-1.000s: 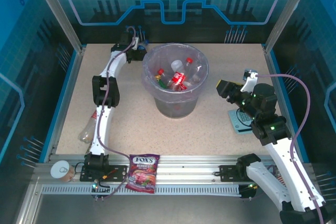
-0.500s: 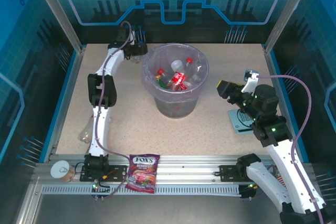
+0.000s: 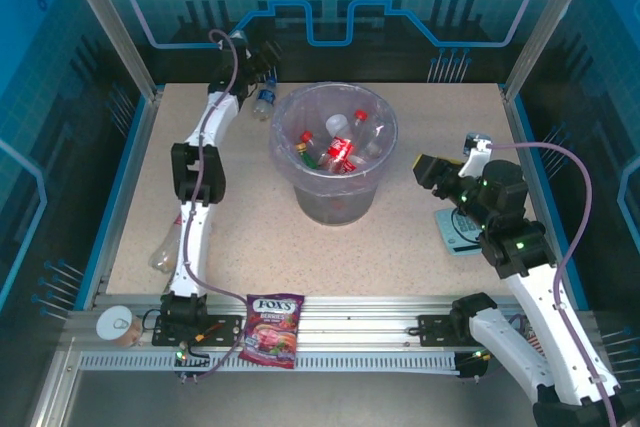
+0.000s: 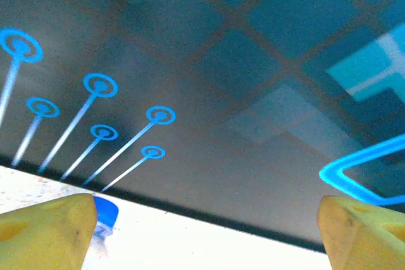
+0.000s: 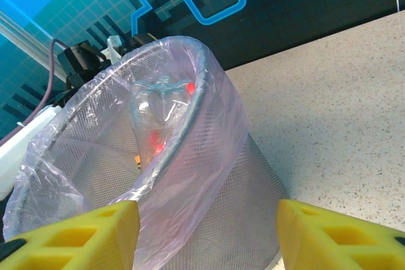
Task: Put the plastic bottles in the bin
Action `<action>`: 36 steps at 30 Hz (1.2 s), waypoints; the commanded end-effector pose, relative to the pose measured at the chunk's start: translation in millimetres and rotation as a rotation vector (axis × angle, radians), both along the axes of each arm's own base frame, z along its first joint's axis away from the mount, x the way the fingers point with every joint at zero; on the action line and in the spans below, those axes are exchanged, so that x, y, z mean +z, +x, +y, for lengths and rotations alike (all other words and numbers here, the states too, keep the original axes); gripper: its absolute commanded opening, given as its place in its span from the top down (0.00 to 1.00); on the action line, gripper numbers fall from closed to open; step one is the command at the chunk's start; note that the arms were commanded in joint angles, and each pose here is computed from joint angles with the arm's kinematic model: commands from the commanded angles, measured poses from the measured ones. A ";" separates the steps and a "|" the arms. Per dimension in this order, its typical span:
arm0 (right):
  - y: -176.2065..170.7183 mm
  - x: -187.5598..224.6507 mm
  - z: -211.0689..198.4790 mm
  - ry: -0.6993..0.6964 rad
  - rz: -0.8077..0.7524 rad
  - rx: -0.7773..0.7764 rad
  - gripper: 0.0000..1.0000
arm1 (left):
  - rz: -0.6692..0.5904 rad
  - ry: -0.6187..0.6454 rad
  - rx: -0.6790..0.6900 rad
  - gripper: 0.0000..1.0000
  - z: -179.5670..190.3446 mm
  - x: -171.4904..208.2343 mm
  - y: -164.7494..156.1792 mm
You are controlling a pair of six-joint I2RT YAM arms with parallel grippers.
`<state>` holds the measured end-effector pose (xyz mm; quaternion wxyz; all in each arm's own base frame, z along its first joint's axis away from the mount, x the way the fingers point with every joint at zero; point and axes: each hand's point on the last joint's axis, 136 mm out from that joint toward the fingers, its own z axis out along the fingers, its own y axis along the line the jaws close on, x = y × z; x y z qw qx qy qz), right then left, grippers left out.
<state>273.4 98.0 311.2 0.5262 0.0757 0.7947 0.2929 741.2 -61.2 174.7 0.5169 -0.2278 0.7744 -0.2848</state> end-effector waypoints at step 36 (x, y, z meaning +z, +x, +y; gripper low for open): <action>-9.4 19.7 1.0 0.044 -0.073 0.024 0.40 | 0.436 0.610 -0.291 0.07 -24.1 -117.1 -74.0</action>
